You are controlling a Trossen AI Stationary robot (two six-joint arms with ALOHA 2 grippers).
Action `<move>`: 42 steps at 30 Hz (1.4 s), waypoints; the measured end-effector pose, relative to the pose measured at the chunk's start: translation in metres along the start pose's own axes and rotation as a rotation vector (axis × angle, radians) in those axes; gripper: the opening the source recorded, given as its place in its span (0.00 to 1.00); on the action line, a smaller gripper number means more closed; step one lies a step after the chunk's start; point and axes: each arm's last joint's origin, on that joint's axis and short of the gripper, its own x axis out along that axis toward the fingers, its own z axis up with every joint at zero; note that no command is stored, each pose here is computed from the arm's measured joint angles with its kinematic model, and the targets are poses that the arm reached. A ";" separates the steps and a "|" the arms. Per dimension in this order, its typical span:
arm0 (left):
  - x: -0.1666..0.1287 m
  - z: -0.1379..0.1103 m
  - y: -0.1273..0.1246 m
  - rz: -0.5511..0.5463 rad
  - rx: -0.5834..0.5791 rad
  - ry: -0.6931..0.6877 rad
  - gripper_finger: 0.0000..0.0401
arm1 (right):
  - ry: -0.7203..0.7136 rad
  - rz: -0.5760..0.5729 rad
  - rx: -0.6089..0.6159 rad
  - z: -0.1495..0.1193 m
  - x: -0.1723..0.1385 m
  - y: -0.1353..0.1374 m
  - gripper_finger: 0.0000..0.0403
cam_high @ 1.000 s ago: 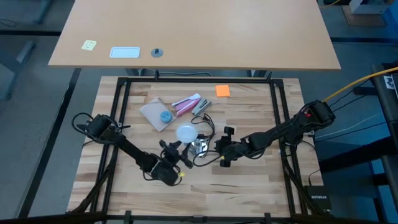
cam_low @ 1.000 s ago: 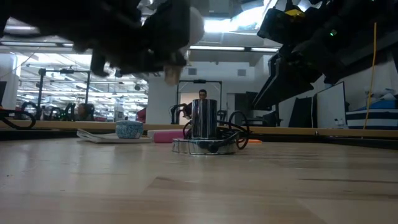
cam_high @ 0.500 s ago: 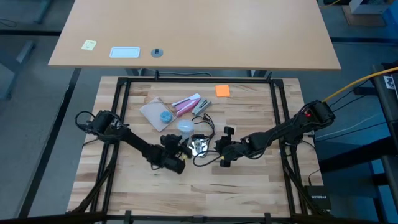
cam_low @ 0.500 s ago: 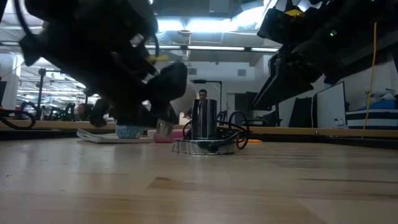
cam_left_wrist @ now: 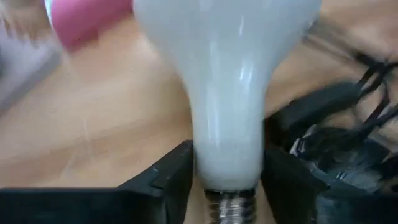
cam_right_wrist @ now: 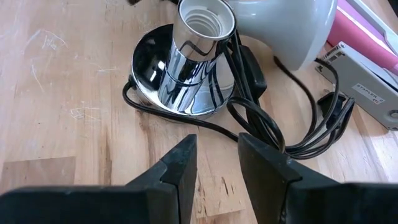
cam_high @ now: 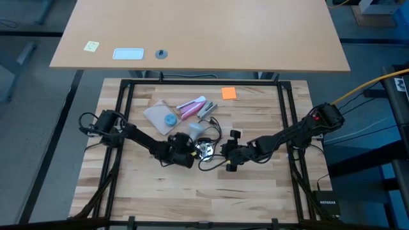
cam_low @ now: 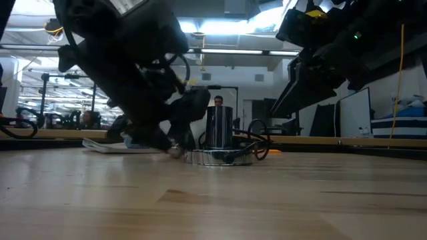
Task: Screw lightbulb
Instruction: Remove the white lightbulb from the silver desk lamp, then return to Home Position
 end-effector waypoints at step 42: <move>-0.228 0.193 0.066 -0.693 0.197 -0.327 0.64 | -0.144 0.007 -0.121 0.083 -0.197 -0.087 0.30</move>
